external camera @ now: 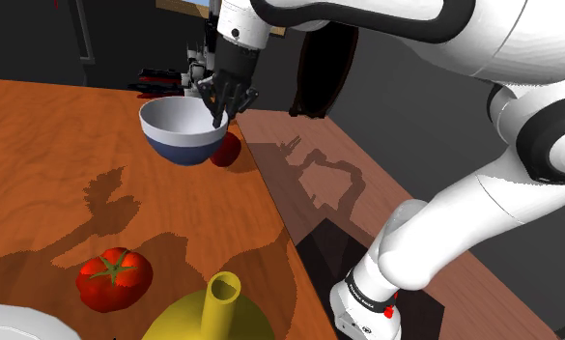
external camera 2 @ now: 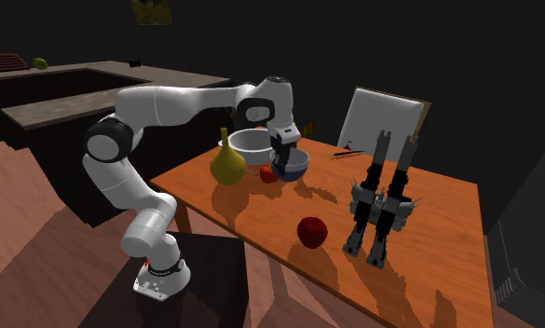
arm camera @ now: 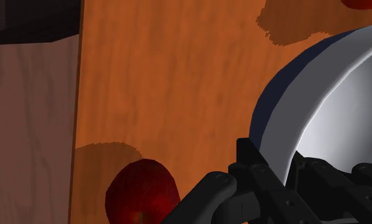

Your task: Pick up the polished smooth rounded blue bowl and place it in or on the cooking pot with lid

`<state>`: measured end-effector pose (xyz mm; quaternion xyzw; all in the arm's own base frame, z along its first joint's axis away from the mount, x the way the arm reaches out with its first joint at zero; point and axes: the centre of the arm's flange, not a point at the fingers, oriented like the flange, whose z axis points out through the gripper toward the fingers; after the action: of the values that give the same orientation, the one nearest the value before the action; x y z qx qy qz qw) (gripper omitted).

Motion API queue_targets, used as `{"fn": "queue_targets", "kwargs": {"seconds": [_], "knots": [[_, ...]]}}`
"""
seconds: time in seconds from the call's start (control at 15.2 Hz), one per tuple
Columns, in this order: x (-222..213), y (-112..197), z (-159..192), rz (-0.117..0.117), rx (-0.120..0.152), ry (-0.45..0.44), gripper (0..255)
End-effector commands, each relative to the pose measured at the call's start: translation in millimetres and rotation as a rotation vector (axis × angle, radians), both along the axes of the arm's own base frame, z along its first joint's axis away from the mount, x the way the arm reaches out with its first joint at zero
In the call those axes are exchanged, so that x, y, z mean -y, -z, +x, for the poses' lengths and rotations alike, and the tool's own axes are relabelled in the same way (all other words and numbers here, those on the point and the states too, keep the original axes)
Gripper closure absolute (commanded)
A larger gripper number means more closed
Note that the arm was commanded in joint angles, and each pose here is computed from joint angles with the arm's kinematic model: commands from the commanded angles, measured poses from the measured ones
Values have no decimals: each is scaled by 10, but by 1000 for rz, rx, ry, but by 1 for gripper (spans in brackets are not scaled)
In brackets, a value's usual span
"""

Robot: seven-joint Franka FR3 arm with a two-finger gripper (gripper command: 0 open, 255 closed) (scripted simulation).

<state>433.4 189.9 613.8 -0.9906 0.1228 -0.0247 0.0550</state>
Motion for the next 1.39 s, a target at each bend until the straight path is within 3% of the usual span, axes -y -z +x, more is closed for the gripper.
{"fn": "queue_targets", "kwargs": {"seconds": [0.0, 0.26, 1.32], "knots": [[-10, -110, -1, 0, 0, 0, 255], [-10, -321, -1, 0, 0, 0, 255], [-1863, -436, -1009, 0, 0, 0, 255]]}}
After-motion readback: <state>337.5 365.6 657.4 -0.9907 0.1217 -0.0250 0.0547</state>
